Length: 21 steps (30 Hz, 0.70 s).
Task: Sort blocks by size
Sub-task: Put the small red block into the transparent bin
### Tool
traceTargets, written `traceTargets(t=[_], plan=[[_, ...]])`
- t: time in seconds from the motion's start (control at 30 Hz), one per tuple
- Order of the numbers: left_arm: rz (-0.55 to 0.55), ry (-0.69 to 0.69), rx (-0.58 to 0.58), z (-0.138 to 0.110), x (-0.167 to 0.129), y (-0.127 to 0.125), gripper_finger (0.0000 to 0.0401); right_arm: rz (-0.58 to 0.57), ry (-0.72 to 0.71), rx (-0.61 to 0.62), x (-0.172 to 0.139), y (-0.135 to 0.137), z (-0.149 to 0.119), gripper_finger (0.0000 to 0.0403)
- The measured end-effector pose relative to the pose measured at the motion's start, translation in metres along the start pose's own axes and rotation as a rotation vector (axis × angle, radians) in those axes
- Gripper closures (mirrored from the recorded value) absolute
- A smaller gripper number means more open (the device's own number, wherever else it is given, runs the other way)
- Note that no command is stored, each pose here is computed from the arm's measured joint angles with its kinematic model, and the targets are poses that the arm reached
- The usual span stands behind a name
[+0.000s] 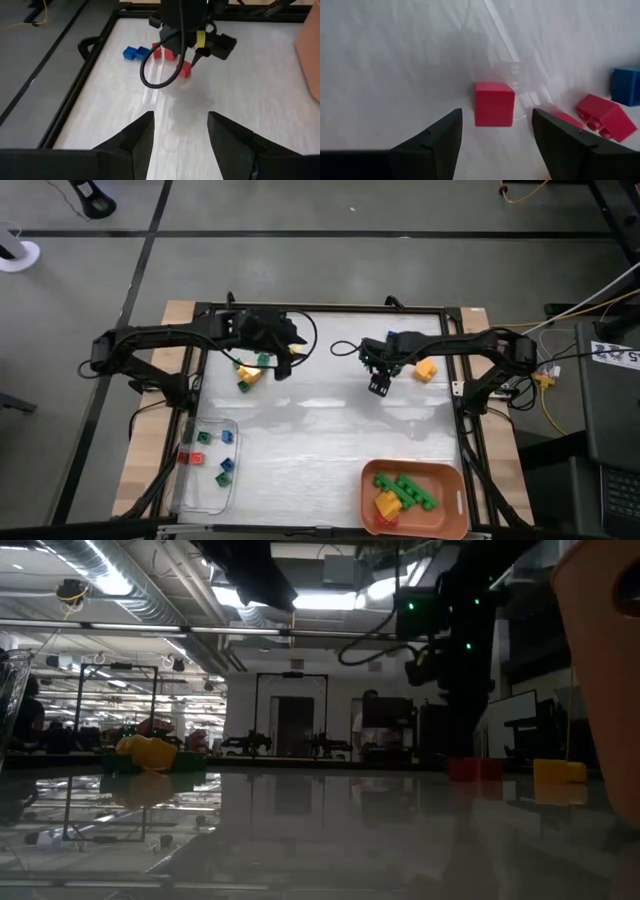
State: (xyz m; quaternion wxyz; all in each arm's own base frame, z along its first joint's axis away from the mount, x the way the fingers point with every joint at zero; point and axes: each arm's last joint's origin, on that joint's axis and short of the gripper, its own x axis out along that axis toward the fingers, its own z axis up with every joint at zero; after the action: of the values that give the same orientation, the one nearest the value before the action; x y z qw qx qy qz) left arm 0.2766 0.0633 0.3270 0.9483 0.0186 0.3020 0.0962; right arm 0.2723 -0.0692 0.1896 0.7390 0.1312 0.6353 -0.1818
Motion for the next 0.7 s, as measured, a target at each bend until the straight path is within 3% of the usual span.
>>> traceTargets(t=[0.53,0.7], plan=[[-0.002,0.003,-0.004,0.0,0.0,0.0,0.0231,-0.004,-0.04,0.013,0.025,-0.005,-0.01,0.0169],[-0.002,0.005,0.0,0.0,0.0,-0.001,0.0231,-0.007,-0.024,0.011,0.028,-0.005,-0.014,0.0214]])
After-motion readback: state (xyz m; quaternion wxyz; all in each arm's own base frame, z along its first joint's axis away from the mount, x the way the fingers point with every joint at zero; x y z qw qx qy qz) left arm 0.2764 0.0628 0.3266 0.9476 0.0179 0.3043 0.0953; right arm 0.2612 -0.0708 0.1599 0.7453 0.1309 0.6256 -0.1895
